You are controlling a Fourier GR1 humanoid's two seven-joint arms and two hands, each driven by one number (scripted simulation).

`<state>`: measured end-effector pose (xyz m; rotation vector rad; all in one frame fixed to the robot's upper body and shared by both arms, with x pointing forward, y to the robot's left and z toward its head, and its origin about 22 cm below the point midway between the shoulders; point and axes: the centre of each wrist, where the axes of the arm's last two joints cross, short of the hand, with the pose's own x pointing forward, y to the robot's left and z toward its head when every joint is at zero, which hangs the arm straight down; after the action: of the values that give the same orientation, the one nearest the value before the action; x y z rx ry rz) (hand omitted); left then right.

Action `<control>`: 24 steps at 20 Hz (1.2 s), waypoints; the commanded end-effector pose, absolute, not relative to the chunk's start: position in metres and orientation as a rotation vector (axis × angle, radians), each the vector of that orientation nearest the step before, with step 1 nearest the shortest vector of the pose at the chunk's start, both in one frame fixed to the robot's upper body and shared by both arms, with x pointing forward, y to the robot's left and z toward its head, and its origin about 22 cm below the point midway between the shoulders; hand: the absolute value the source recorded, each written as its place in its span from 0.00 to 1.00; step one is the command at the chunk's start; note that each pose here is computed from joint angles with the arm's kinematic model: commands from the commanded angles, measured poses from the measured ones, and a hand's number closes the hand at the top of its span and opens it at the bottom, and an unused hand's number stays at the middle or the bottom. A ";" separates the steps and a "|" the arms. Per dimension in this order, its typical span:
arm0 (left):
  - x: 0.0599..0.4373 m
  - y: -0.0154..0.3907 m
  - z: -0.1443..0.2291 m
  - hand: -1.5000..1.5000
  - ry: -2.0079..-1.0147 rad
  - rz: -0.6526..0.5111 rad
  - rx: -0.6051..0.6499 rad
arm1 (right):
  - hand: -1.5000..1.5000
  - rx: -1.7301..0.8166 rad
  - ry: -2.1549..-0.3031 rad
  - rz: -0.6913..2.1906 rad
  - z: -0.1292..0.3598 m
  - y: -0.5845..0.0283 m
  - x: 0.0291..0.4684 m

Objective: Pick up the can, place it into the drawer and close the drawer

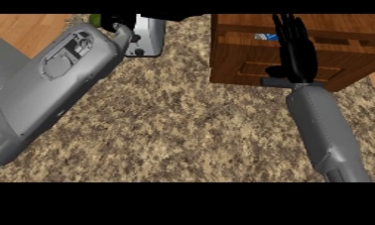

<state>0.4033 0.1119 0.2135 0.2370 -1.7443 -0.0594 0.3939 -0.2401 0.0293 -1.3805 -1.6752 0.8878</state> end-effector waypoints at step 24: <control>0.360 0.154 0.169 0.00 -1.741 -0.093 0.241 | 0.00 -1.330 -1.721 0.791 0.089 -0.199 0.461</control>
<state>0.3606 0.1533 0.1714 0.2349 -1.7335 -0.0949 0.4505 -0.2173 0.0649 -1.3679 -1.6413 0.8491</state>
